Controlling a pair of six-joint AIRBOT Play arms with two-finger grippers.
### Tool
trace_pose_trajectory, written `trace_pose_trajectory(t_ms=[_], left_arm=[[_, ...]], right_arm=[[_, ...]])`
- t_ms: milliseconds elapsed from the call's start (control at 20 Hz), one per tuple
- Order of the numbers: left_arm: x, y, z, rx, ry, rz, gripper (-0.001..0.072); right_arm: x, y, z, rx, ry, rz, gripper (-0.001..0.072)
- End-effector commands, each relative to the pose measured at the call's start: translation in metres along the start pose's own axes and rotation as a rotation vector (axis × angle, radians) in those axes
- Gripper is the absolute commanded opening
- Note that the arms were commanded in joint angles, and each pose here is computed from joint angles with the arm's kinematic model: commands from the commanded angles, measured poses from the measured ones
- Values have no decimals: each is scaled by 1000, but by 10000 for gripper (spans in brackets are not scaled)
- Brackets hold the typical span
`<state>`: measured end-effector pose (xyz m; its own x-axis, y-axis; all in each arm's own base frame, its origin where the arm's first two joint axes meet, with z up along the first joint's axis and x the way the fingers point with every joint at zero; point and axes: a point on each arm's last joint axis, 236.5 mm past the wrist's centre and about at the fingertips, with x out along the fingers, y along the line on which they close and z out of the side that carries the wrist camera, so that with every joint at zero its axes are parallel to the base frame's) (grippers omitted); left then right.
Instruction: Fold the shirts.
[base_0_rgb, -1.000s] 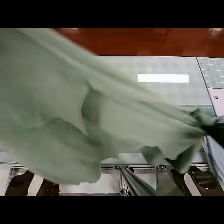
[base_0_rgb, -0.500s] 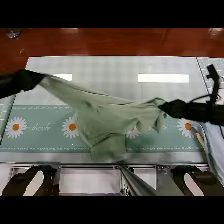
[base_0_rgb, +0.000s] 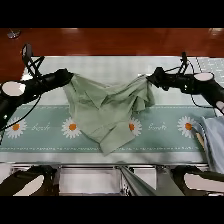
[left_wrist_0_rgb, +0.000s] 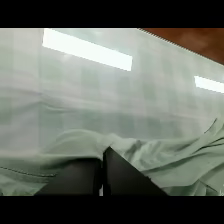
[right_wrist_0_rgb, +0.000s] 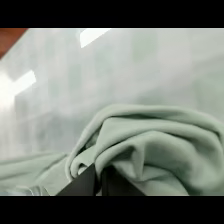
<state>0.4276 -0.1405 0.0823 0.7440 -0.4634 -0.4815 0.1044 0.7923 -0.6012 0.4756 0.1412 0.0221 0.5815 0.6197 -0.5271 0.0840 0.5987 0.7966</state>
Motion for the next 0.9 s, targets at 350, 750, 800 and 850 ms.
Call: trace_pose_trajectory(t_ms=[350, 750, 800, 850], left_arm=[[-45, 30, -11, -170, 258, -48, 701], [-89, 66, -210, -300, 804, 22, 701], [-85, 60, -225, -345, 809, 5, 701], [-80, 55, -235, -387, 796, -6, 701]], right_arm=[[-74, 18, 63, -151, 109, 39, 621], [-167, -123, -94, -26, 185, -459, 621], [-159, -119, -116, -2, 182, -418, 621], [-151, -113, -135, 15, 186, -376, 621]])
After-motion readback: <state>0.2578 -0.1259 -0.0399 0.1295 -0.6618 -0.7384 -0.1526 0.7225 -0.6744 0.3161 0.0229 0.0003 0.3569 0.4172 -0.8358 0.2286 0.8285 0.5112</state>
